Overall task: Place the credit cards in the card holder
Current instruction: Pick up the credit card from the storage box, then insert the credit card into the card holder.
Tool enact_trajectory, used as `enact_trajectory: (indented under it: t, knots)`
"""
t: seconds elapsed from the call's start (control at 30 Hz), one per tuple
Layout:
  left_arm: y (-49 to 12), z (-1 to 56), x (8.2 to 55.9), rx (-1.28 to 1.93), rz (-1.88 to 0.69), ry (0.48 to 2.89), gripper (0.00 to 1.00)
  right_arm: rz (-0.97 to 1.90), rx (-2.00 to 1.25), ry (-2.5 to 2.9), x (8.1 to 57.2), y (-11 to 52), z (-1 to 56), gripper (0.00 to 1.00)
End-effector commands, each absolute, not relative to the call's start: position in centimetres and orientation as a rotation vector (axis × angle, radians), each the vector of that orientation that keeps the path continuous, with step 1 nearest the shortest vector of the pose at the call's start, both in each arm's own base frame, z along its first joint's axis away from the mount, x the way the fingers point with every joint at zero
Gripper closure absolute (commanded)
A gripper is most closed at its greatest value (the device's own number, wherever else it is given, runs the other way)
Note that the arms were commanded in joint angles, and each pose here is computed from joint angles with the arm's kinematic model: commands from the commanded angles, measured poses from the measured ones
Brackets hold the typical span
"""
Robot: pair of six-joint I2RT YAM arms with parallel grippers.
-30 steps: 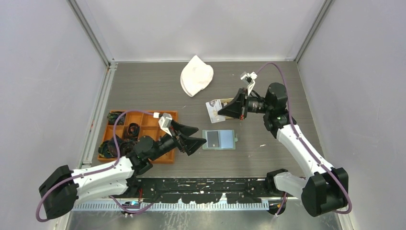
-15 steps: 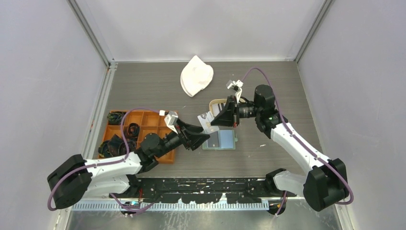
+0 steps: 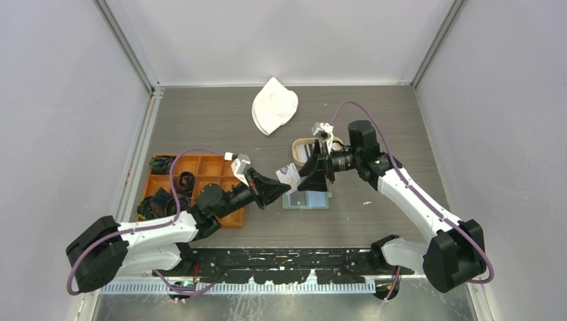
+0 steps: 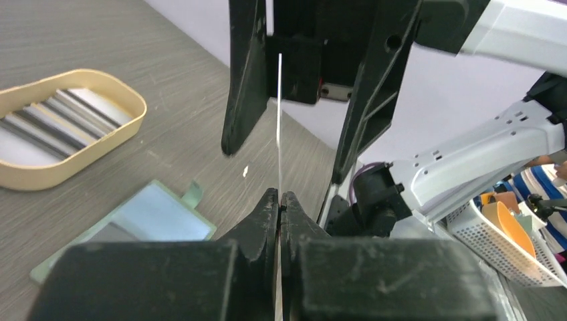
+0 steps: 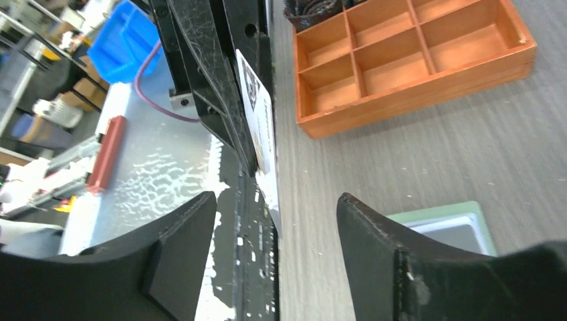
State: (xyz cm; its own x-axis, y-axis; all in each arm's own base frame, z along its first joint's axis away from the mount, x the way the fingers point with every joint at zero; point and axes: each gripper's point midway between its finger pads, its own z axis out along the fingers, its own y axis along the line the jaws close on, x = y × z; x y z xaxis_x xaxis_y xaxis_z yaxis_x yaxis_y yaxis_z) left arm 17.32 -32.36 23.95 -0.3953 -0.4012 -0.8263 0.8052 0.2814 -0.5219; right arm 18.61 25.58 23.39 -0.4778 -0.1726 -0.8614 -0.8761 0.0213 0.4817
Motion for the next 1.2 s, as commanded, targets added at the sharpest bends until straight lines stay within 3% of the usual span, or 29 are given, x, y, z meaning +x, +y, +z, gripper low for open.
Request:
enact_trajectory:
  t: [0.0,0.3,0.5,0.6,0.73,0.8,0.83,0.93,1.0,1.07,1.17]
  knots:
    - [-31.9,23.0,16.1,0.536,-1.339,1.527,1.0,1.336,-1.21,1.591,18.8,24.0,25.0,0.24]
    - [-32.8,21.8,12.9,0.836,-1.37,1.63,1.0,1.369,-1.294,1.504,17.5,23.9,23.3,0.2]
    - [-34.0,21.5,13.1,0.888,-1.383,1.651,1.0,1.405,-1.315,1.496,17.0,24.2,22.7,0.3]
    - [-34.4,21.3,13.3,0.894,-1.384,1.659,1.0,1.418,-1.323,1.5,16.8,24.4,22.5,0.48]
    - [-34.4,20.7,13.6,0.879,-1.37,1.676,1.0,1.428,-1.319,1.528,16.9,24.5,22.5,0.98]
    - [-34.3,20.3,14.3,0.834,-1.341,1.697,1.0,1.419,-1.314,1.557,17.1,24.5,22.4,0.99]
    - [-34.0,19.9,15.0,0.789,-1.312,1.723,0.92,1.42,-1.308,1.572,17.3,24.5,22.4,0.99]
    - [-32.4,18.0,17.2,0.584,-1.218,1.829,0.55,1.447,-1.173,1.694,18.8,24.3,21.7,0.99]
    - [-31.0,16.3,18.4,0.405,-1.182,1.9,0.4,1.396,-0.964,1.871,21.6,23.6,20.4,0.99]
    - [-29.9,14.5,18.9,0.27,-1.182,1.947,0.32,1.364,-0.704,2.062,24.5,21.6,18.4,0.99]
    - [-29.5,12.6,19.1,0.155,-1.198,2.013,0.29,1.352,-0.354,2.27,27.8,18.0,14.6,0.99]
